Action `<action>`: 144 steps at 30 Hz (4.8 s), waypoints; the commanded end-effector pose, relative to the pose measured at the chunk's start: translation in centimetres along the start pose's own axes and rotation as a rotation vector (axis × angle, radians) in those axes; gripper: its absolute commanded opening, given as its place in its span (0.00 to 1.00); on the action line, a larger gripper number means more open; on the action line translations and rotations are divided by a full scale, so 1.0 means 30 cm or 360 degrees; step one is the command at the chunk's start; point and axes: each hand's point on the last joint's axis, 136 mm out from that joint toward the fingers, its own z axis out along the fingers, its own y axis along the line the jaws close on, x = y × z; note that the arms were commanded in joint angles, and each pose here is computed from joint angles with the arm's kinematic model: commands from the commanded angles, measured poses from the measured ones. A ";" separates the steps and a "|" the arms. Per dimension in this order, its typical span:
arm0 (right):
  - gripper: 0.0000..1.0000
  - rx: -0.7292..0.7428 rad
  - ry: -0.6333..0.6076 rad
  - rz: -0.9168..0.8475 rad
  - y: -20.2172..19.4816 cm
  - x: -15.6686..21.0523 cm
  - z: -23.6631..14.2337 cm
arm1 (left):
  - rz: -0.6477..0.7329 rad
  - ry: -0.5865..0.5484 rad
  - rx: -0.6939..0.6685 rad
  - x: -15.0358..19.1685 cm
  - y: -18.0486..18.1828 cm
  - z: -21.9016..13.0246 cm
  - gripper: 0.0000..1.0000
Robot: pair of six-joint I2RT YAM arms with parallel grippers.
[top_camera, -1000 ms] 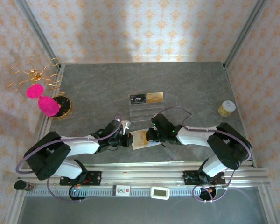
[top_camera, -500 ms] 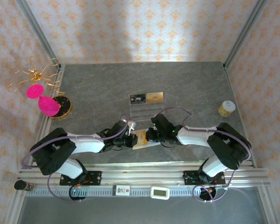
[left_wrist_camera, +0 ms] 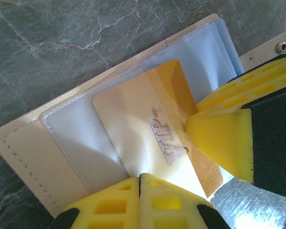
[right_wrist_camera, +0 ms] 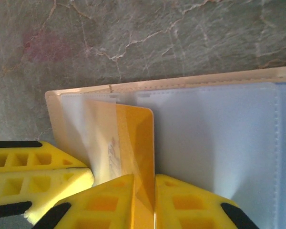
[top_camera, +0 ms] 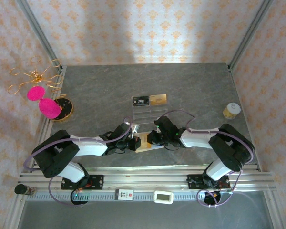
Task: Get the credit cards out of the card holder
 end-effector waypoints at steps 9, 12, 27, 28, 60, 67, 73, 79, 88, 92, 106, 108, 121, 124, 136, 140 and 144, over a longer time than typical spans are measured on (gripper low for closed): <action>0.00 0.0132 -0.0128 0.0124 -0.118 -0.020 -0.079 | -0.0030 0.0038 -0.0040 0.026 0.037 -0.008 0.00; 0.00 0.0103 -0.0172 0.0091 -0.101 -0.027 -0.122 | -0.0031 0.0007 0.0015 0.000 0.006 -0.014 0.00; 0.00 -0.0426 -0.0833 -0.0042 0.226 -0.274 -0.463 | -0.0186 -0.0876 0.0656 -0.405 -0.235 -0.371 0.36; 0.00 -0.0465 -0.0889 -0.0030 0.243 -0.292 -0.488 | -0.0203 -0.0938 0.0705 -0.421 -0.246 -0.398 0.38; 0.00 -0.1011 -0.1152 -0.0087 0.552 -0.367 -0.645 | -0.0307 -0.1327 0.1419 -0.524 -0.408 -0.670 0.24; 0.00 -0.0954 -0.1080 -0.0118 0.534 -0.321 -0.606 | -0.0311 -0.1351 0.1344 -0.539 -0.382 -0.667 0.09; 0.03 -0.0713 -0.1012 -0.0148 0.455 -0.297 -0.566 | -0.0236 -0.1257 0.1204 -0.584 -0.361 -0.628 0.00; 0.15 -0.0228 -0.1016 0.0008 0.169 -0.350 -0.599 | 0.0105 -0.0858 0.0751 -0.611 -0.317 -0.469 0.00; 0.17 -0.0108 -0.1094 0.0218 -0.027 -0.364 -0.662 | 0.0891 -0.0340 0.0341 -0.685 -0.296 -0.275 0.00; 0.16 -0.0071 -0.1074 0.0240 -0.061 -0.355 -0.653 | 0.1165 -0.0216 0.0241 -0.741 -0.289 -0.240 0.00; 0.16 -0.0027 -0.1066 0.0291 -0.119 -0.388 -0.638 | 0.1475 -0.0007 0.0247 -0.843 -0.281 -0.092 0.00; 0.16 -0.0024 -0.1064 0.0289 -0.121 -0.395 -0.635 | 0.1487 0.0002 0.0246 -0.847 -0.277 -0.071 0.00; 0.16 -0.0019 -0.1046 0.0292 -0.131 -0.417 -0.612 | 0.1549 0.0014 0.0193 -0.885 -0.245 -0.005 0.00; 0.16 -0.0021 -0.1039 0.0292 -0.133 -0.417 -0.607 | 0.1558 0.0039 0.0209 -0.883 -0.245 0.006 0.00; 0.16 -0.0007 -0.1041 0.0292 -0.141 -0.414 -0.609 | 0.1558 0.0128 0.0195 -0.872 -0.212 0.050 0.00; 0.16 -0.0007 -0.1044 0.0292 -0.140 -0.417 -0.612 | 0.1566 0.0119 0.0196 -0.876 -0.214 0.051 0.00; 0.16 -0.0017 -0.1042 0.0292 -0.137 -0.415 -0.612 | 0.1558 0.0123 0.0201 -0.870 -0.211 0.052 0.00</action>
